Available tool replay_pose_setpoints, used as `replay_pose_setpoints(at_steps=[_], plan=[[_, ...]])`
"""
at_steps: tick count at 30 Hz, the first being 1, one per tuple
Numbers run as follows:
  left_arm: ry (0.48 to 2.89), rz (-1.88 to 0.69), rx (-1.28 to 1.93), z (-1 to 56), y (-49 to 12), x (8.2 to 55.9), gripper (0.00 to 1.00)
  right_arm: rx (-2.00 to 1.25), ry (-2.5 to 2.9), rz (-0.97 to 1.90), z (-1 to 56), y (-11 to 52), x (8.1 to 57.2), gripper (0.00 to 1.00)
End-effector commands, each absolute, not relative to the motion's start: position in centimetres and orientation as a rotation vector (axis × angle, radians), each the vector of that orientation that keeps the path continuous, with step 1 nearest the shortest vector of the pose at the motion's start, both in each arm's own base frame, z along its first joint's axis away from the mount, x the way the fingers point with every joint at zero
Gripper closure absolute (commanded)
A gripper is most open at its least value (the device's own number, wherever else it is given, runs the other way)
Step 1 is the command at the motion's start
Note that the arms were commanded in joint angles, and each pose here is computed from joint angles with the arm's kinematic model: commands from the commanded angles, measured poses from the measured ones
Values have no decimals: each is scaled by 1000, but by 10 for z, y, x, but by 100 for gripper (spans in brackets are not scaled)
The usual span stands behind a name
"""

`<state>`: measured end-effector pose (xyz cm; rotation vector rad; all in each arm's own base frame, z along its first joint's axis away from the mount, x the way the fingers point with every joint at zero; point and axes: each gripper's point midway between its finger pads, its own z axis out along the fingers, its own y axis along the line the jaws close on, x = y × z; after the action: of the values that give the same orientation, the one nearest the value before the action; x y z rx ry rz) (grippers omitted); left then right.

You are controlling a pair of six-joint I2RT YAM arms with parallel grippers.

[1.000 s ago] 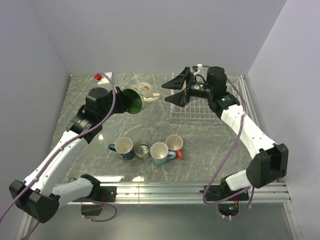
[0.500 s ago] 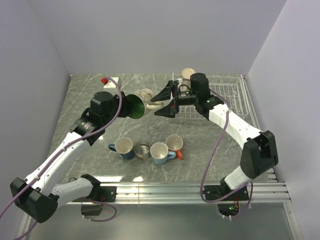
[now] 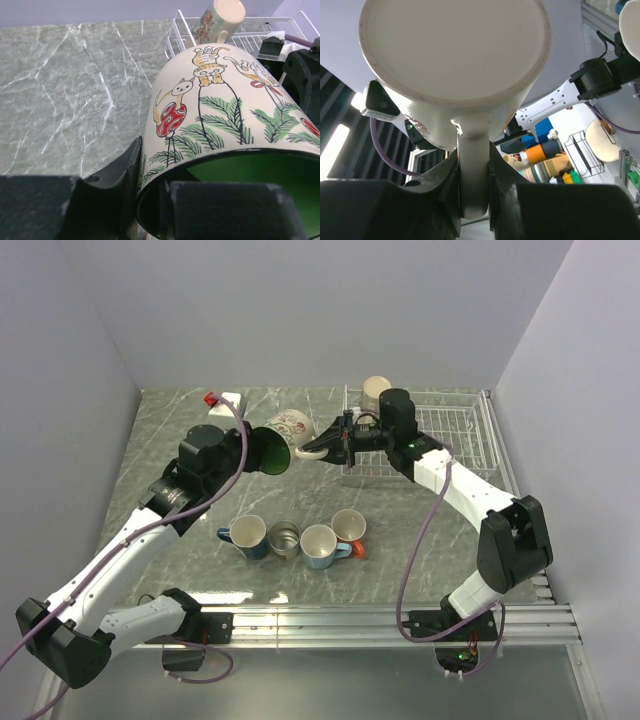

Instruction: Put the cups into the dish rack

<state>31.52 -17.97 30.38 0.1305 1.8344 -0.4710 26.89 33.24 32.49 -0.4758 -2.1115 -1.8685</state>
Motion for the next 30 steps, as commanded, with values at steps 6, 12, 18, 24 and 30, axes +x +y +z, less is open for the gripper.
replay_pose_setpoints(at_steps=[6, 12, 18, 24, 30], plan=[[1737, -530, -53, 346, -175, 321, 84, -218, -2052, -2334, 403, 327, 261, 100], [1787, -503, -102, 333, -170, 319, 42, -192, -2096, -2482, 442, 316, 264, 100], [1813, -470, -131, 323, -164, 320, 24, -217, -2140, -2548, 452, 300, 265, 100], [1818, -397, -194, 324, -147, 319, 1, -230, -2439, -2605, 460, 253, 287, 100], [1824, -348, -256, 322, -132, 312, 1, -504, -3036, -2319, 446, 182, 326, 100]])
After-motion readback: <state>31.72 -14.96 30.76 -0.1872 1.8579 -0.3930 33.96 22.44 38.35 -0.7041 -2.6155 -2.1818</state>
